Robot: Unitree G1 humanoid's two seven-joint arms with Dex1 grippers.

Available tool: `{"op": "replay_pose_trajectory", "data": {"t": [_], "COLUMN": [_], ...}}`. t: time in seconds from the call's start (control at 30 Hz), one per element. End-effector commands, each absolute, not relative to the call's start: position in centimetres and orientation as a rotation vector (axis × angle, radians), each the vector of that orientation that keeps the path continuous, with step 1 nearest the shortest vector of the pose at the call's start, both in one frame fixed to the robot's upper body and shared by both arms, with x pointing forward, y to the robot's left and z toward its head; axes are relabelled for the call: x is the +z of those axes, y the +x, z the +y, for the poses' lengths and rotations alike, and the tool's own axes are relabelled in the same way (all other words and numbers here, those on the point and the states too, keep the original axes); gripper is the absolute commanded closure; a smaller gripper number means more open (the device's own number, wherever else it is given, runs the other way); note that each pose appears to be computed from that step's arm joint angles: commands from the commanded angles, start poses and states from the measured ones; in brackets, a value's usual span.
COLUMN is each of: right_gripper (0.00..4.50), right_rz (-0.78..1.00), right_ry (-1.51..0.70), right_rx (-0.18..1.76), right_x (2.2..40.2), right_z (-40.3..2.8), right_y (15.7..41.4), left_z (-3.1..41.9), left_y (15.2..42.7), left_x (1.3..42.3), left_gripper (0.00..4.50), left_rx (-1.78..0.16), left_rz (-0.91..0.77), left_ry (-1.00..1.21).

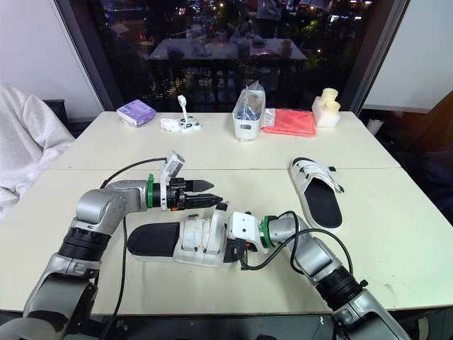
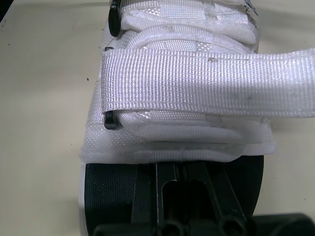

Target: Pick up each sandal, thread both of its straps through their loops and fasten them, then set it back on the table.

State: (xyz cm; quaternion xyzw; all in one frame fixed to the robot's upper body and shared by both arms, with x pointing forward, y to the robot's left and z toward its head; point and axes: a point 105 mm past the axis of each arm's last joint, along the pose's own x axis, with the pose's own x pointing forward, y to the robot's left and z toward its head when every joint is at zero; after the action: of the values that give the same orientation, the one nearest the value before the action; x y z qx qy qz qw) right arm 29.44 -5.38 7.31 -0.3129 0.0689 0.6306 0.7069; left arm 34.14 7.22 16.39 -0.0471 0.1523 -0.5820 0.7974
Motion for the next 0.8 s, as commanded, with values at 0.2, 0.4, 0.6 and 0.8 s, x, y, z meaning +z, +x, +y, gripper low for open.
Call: {"op": "replay_pose_trajectory", "data": {"t": [0.2,0.4,0.6,0.8], "right_gripper": [4.50,4.50,4.50,4.50], "right_rz": [0.416,0.416,0.419,0.420], "right_ry": [-0.721,-0.722,-0.719,-0.716], "right_rx": [1.393,1.388,1.387,1.384], "right_x": [1.8,1.9,1.7,1.7], "right_z": [-7.4,-7.4,-7.4,-7.4], "right_y": [28.3,28.5,28.3,28.3], "left_z": [5.9,5.9,5.8,5.7], "left_y": [34.3,34.4,34.2,33.6], "left_x": [16.6,16.3,16.2,17.0], "left_gripper": [0.06,0.06,2.44,4.47], "left_rx": [-1.285,-1.286,-1.305,-1.350], "left_rz": [0.299,0.309,0.322,0.319], "left_ry": [-0.016,-0.019,-0.035,-0.095]}}
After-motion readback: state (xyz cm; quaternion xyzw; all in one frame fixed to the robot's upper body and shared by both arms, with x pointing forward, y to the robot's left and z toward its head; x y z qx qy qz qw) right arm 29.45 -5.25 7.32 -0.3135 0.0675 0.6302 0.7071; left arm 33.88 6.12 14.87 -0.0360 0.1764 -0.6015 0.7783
